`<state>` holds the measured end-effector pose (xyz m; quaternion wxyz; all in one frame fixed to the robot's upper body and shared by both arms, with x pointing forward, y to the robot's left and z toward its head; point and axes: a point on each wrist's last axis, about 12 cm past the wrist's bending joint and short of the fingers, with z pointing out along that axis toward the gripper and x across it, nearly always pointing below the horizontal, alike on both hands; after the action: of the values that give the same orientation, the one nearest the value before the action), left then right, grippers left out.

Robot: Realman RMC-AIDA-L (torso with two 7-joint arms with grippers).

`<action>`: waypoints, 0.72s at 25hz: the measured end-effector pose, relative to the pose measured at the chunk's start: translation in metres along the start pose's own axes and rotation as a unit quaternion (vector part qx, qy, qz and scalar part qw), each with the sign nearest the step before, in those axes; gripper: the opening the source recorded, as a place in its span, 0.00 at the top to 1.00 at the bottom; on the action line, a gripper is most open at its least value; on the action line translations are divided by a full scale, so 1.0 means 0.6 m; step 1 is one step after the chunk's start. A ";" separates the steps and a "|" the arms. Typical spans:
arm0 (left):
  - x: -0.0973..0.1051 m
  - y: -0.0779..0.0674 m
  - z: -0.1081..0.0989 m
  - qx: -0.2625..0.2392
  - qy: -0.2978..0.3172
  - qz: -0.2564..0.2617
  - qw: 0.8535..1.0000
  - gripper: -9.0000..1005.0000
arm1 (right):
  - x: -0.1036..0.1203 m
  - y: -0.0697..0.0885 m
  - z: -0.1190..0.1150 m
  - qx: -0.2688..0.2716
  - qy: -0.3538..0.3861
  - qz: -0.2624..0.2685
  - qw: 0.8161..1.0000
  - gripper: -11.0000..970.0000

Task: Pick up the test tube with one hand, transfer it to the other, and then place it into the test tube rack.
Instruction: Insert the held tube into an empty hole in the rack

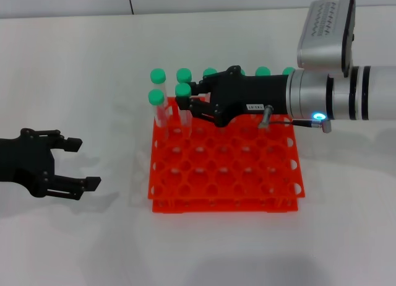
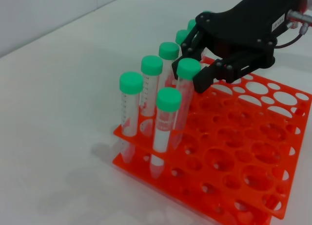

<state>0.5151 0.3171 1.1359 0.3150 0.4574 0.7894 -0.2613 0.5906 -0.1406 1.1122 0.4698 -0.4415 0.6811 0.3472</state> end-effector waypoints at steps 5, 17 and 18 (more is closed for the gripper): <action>0.001 0.000 0.003 0.003 0.000 -0.002 1.000 0.11 | 0.004 0.001 -0.001 0.000 0.002 0.003 1.000 0.73; 0.000 0.000 0.004 0.004 0.000 -0.002 1.000 0.11 | 0.007 0.003 0.001 -0.004 0.007 0.005 1.000 0.73; 0.000 0.000 0.004 0.004 0.000 -0.002 1.000 0.11 | 0.007 0.003 0.001 -0.004 0.007 0.005 1.000 0.73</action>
<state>0.5157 0.3157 1.1341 0.3126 0.4568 0.7893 -0.2656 0.5882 -0.1403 1.1081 0.4620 -0.4423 0.6848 0.3492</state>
